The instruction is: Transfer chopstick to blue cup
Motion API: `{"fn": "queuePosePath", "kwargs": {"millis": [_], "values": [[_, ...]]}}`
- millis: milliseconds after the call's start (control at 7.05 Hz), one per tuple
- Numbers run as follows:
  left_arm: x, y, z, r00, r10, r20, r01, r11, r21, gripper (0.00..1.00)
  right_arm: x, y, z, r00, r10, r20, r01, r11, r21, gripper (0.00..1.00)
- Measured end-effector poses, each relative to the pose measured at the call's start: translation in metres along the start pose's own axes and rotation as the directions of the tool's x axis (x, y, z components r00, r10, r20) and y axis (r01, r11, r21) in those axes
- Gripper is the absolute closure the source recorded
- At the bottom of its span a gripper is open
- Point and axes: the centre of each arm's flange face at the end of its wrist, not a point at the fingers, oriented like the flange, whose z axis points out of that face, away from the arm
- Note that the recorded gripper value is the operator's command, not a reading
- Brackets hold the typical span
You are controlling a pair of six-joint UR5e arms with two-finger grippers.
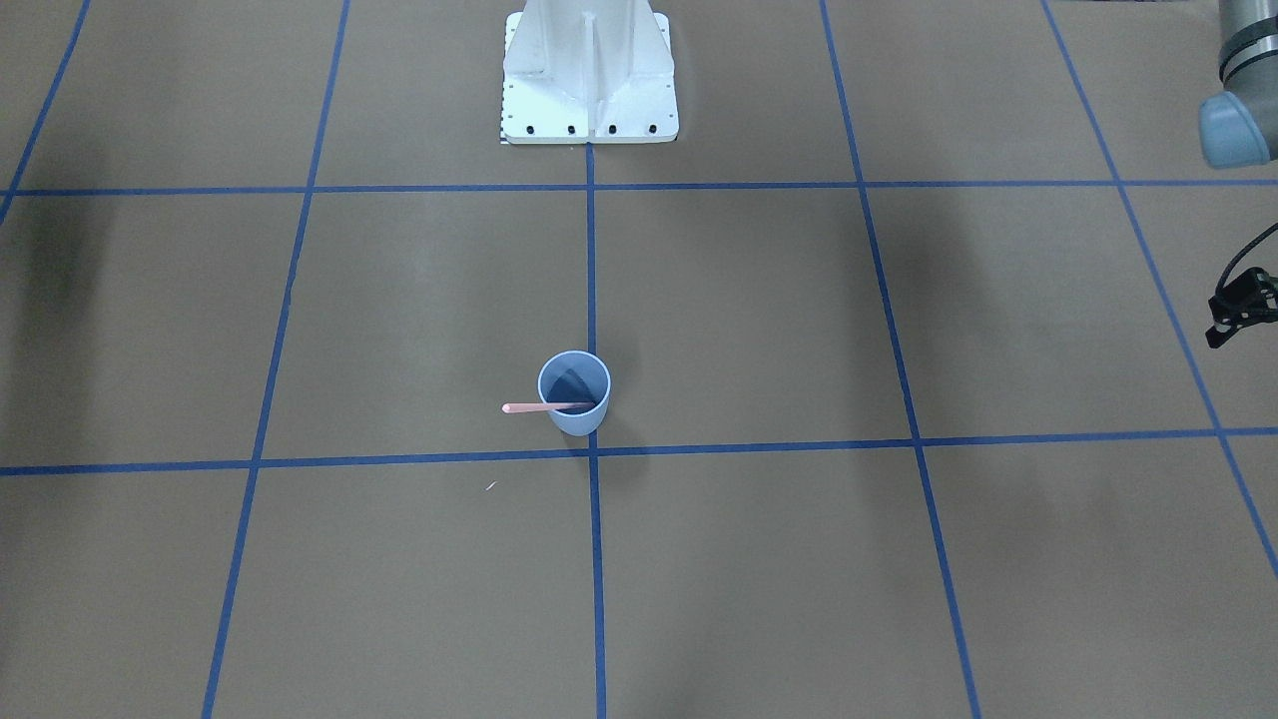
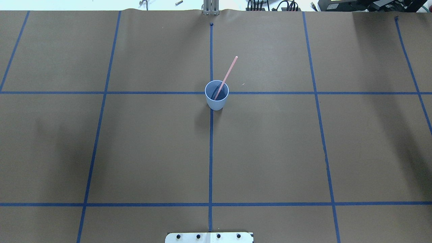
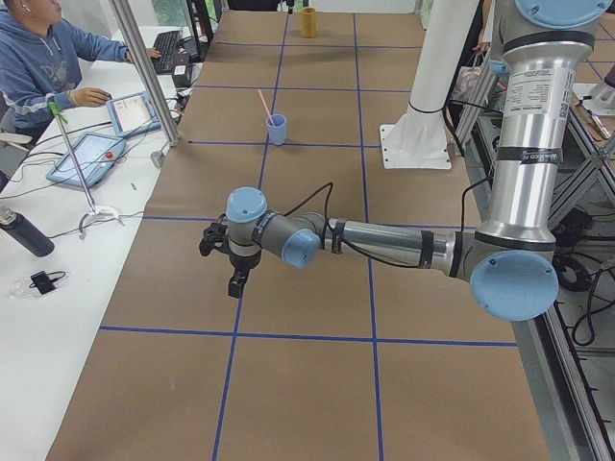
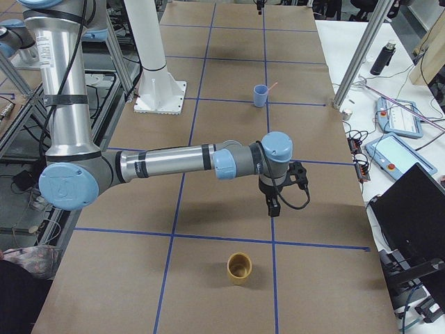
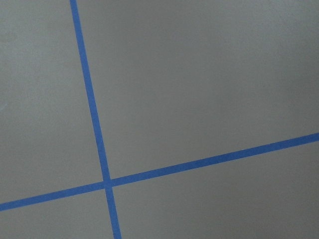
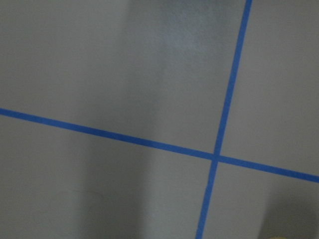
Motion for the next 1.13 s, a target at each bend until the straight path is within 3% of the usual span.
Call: {"fn": "queuePosePath", "kwargs": {"millis": [284, 425, 567, 1134], "values": [[-0.029, 0.008, -0.006, 0.991, -0.092, -0.098, 0.089, 0.995, -0.033, 0.01, 0.022, 0.015, 0.016, 1.000, 0.005, 0.002, -0.005, 0.999, -0.033, 0.00], [-0.043, 0.008, -0.017, 0.984, -0.139, -0.110, 0.135, 0.990, -0.040, 0.01, 0.024, 0.016, 0.017, 1.000, 0.007, 0.002, -0.007, 0.999, -0.036, 0.00], [-0.055, 0.008, -0.027, 0.978, -0.183, -0.100, 0.177, 0.982, -0.061, 0.01, 0.023, 0.015, 0.017, 1.000, 0.009, 0.001, -0.009, 0.999, -0.034, 0.00], [-0.077, 0.023, -0.030, 0.995, -0.098, -0.024, 0.096, 0.992, -0.084, 0.01, 0.017, 0.008, 0.010, 1.000, 0.000, 0.003, 0.000, 1.000, -0.020, 0.00]]}}
